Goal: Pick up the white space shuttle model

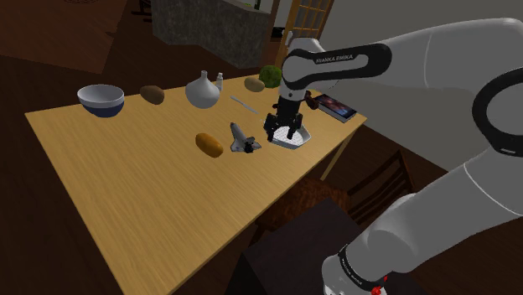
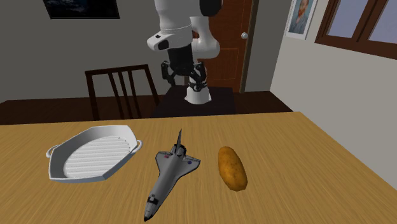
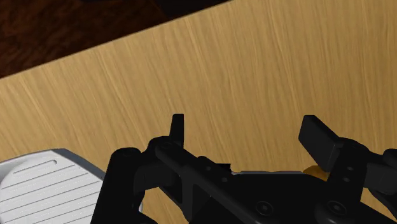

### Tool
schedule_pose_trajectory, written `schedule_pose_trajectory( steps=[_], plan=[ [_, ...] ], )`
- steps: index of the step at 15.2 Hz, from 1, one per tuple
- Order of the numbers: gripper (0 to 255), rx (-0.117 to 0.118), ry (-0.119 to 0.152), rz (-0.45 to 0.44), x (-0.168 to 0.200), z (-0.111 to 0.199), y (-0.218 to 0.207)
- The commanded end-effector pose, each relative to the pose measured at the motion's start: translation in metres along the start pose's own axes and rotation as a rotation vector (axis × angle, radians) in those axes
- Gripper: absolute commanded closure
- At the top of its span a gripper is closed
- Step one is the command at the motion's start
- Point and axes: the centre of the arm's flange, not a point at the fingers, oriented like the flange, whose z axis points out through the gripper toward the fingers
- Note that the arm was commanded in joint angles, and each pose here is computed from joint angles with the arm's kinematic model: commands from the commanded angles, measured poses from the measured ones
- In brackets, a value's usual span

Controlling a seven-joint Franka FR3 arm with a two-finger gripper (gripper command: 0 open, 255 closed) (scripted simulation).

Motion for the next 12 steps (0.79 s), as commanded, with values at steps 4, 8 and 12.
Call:
schedule_pose_trajectory(
  steps=[4, 8, 12],
  plan=[
    [0, -0.016, 0.025, 0.007, 0.060, 0.022, -0.006],
    [0, -0.028, 0.045, 0.014, 0.108, 0.037, -0.011],
    [0, -0.040, 0.065, 0.020, 0.156, 0.050, -0.015]
  ],
)
